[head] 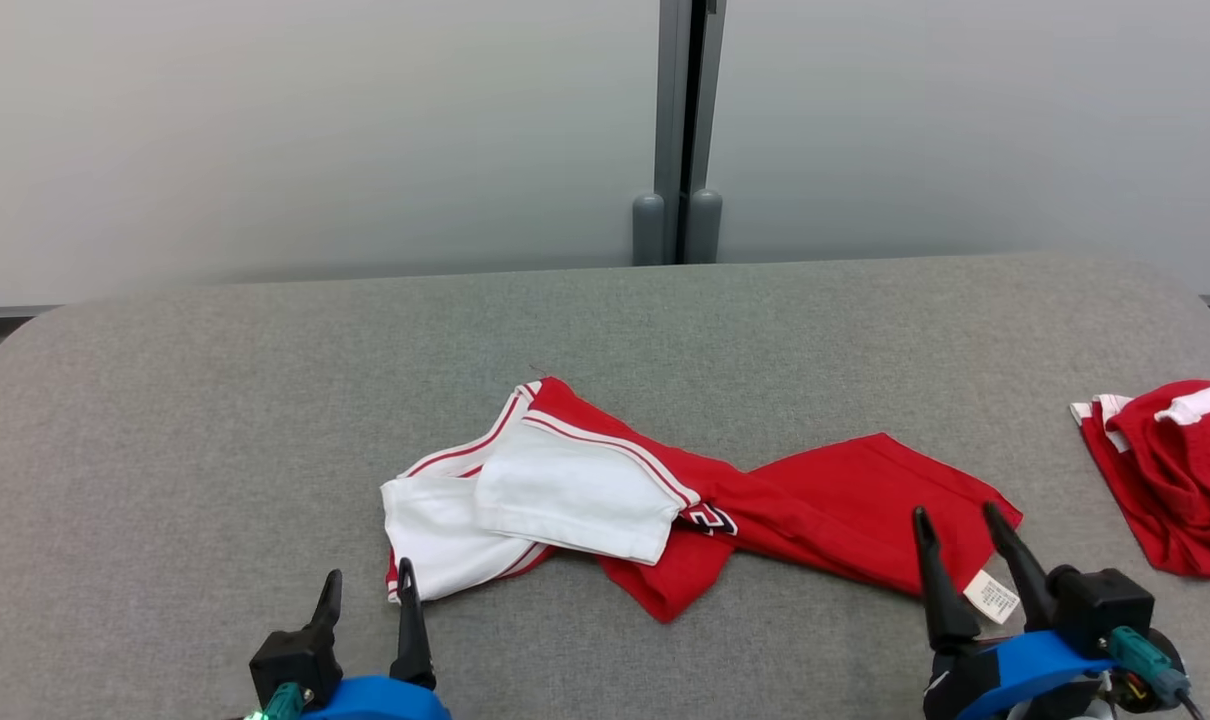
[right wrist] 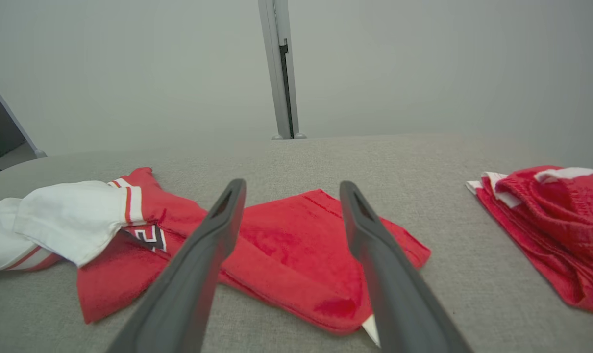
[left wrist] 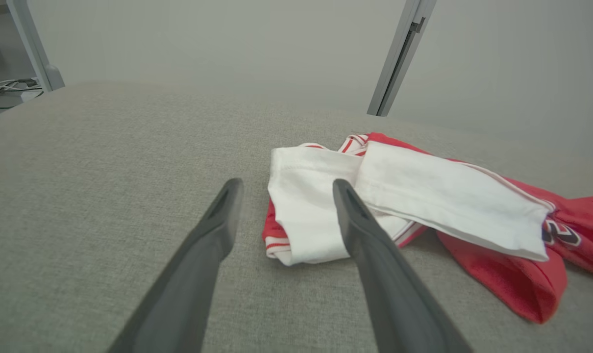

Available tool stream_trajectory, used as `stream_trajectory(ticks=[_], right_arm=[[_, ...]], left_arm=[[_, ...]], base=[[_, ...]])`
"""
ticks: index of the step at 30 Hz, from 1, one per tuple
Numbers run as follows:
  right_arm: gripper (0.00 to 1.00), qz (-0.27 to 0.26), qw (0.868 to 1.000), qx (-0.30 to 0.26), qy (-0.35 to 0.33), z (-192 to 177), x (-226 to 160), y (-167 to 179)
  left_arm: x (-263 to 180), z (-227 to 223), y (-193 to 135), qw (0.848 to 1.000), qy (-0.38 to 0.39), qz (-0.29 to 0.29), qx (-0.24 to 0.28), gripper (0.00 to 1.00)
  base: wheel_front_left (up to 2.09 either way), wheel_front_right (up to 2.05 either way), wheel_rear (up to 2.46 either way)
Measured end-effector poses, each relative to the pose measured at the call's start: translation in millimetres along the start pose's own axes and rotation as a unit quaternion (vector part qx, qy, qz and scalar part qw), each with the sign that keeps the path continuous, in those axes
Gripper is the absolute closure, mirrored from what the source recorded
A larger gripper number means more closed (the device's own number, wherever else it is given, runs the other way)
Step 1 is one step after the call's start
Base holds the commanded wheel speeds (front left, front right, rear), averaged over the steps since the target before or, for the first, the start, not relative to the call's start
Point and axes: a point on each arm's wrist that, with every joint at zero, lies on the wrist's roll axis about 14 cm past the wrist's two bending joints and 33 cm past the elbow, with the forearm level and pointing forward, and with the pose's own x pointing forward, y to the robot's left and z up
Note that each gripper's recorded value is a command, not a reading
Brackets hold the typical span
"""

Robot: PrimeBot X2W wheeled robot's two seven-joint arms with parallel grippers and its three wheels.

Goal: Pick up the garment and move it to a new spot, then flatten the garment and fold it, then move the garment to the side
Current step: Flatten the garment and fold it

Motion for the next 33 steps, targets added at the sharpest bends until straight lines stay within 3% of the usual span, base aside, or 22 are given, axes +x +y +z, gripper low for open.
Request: stream_trajectory(ticks=[8, 12, 20, 31, 32, 33], right_arm=[[0.00, 0.012, 1.000, 0.001, 0.013, -7.9, -0.5, 8.5], [0.00, 0.012, 1.000, 0.005, 0.022, -14.1, 1.5, 8.7], [0.00, -0.015, 0.999, 0.008, 0.047, -31.1, 7.7, -10.0], [0.00, -0.051, 0.997, 0.008, 0.058, -39.0, 8.4, -34.9], [0.00, -0.052, 0.997, 0.008, 0.059, -39.5, 8.4, -35.6], [0.00, -0.054, 0.997, 0.008, 0.059, -40.0, 8.3, -36.9]], left_arm=[[-5.8, -6.4, 3.9, 1.000, 0.008, -0.001, 0.003, 0.00], [1.6, -11.7, -12.7, 0.999, 0.021, -0.035, -0.015, 0.00], [41.5, -23.1, -49.1, 0.993, 0.056, -0.096, -0.044, 0.00], [63.1, -40.7, -51.5, 0.990, 0.087, -0.098, -0.054, 0.00], [63.4, -40.6, -52.0, 0.990, 0.087, -0.099, -0.055, 0.13], [63.5, -40.2, -53.1, 0.989, 0.086, -0.102, -0.055, 0.62]], base=[[0.00, 0.00, 0.00], [0.00, 0.00, 0.00], [0.00, 0.00, 0.00], [0.00, 0.00, 0.00], [0.00, 0.00, 0.00], [0.00, 0.00, 0.00]])
